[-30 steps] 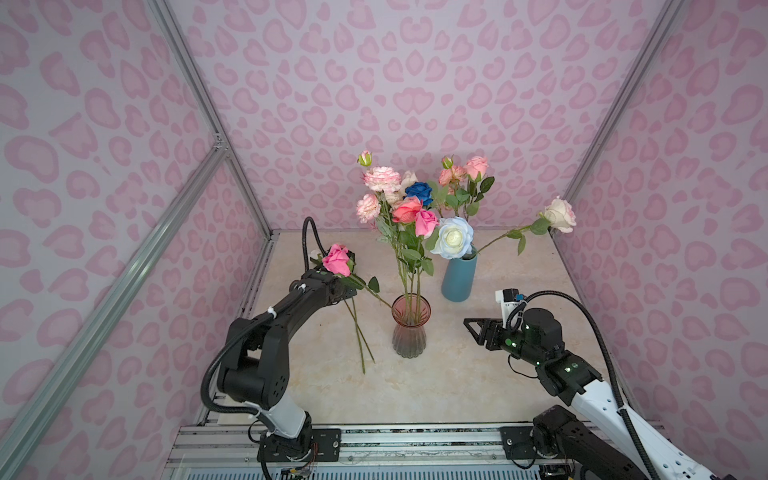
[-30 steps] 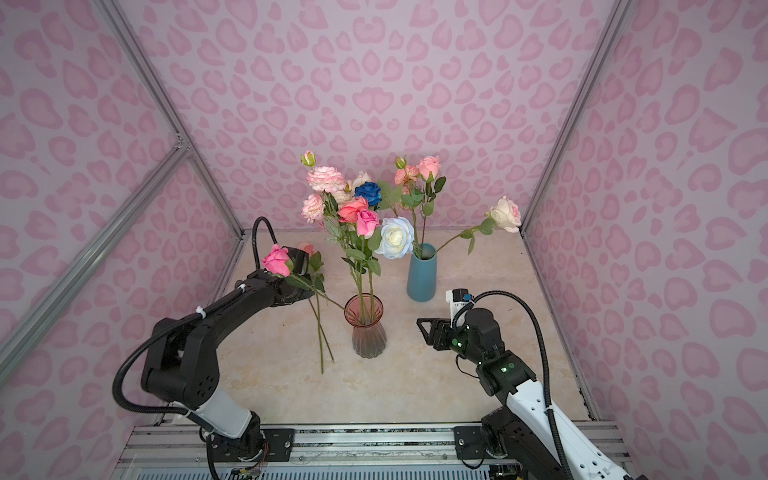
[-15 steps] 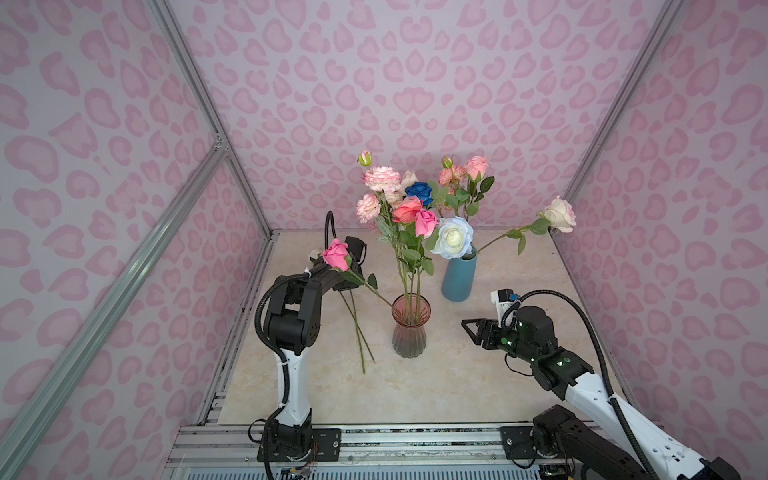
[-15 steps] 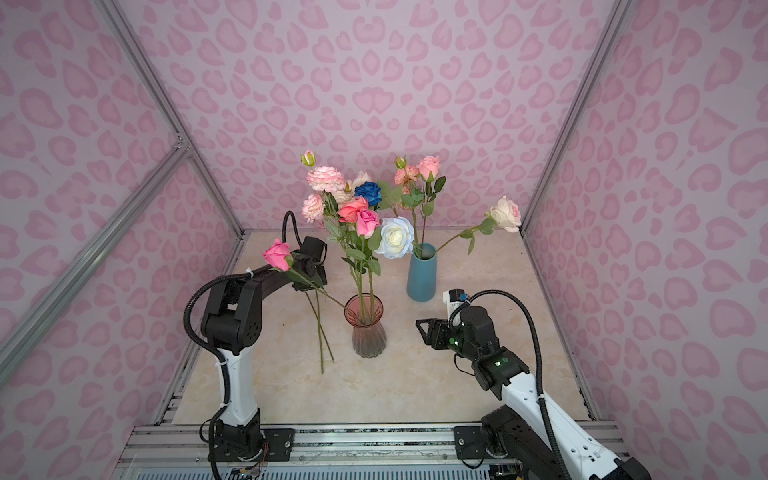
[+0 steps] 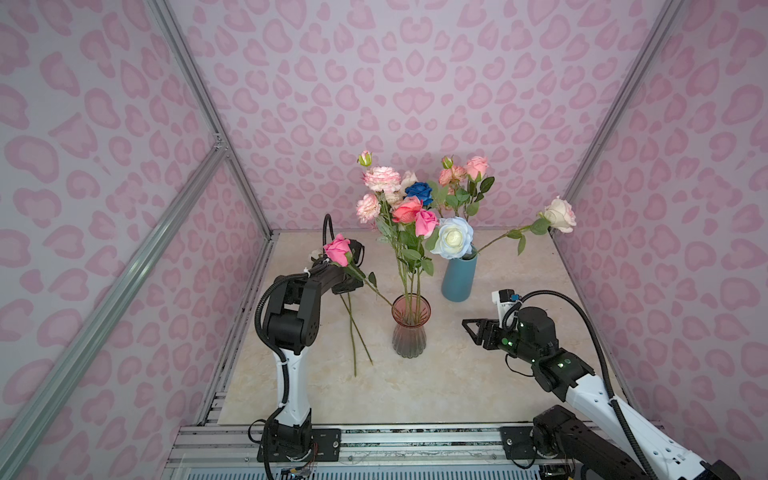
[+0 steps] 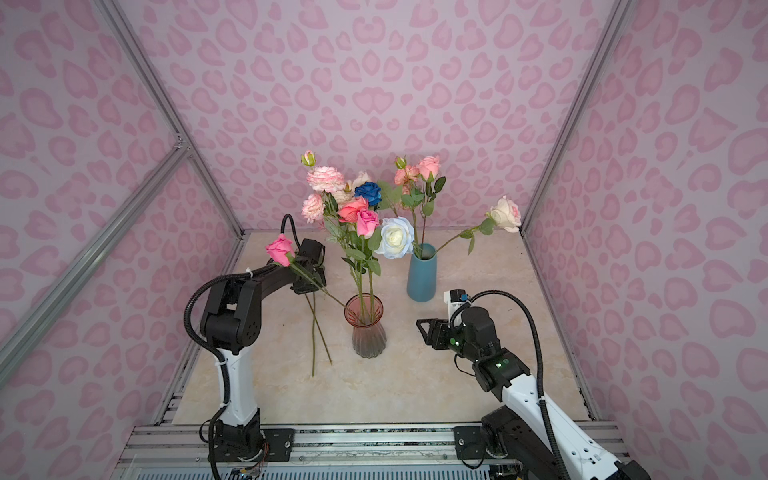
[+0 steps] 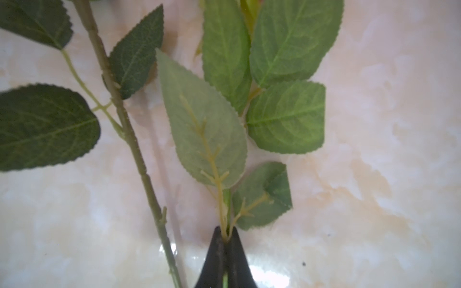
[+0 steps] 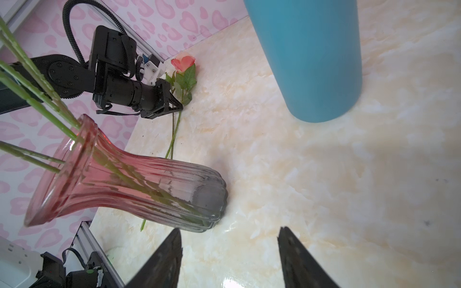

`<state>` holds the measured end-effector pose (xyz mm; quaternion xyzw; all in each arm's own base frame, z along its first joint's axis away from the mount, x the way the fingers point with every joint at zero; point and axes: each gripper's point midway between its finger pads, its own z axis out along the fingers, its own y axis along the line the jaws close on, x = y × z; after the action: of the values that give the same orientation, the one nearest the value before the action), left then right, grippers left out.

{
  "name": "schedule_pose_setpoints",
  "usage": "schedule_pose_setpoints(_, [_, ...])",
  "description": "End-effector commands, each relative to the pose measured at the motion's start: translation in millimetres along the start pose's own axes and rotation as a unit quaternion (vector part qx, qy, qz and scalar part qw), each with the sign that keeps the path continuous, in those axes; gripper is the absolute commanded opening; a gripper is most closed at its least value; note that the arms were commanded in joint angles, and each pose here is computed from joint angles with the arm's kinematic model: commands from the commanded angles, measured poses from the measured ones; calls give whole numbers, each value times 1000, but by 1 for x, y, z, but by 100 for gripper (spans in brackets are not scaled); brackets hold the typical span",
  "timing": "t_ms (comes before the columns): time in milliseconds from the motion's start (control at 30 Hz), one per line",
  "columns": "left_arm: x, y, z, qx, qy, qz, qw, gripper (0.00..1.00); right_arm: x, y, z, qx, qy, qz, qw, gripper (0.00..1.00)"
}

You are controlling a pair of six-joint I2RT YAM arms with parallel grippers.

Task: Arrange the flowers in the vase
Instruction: 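Close the left gripper on the pale pink rose stem, then lift the pale pink rose upright with the left gripper over the pink vase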

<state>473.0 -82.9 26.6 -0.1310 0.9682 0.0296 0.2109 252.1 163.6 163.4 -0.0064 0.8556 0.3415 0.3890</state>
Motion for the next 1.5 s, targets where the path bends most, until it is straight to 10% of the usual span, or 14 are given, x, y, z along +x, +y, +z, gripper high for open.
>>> schedule_pose_setpoints(0, [-11, 1, -26, 13, -24, -5, 1000, 3, -1, 0, -1, -2, -5, -3, 1000, 63])
schedule_pose_setpoints(467, [-31, 56, -242, 95, -260, -73, 958, 3, -9, 10, -11, -15, -20, 2, 1000, 62])
schedule_pose_setpoints(900, [10, 109, -480, 243, -510, -42, 824, 3, -19, 23, -22, -27, -36, 4, 999, 61])
schedule_pose_setpoints(1167, [22, 73, -556, 400, -512, 5, 760, 3, -23, 27, -23, -22, -42, -1, 999, 61])
schedule_pose_setpoints(1467, [26, 16, -622, 564, -501, 44, 654, 3, -29, 36, -18, -39, -44, 11, 998, 60])
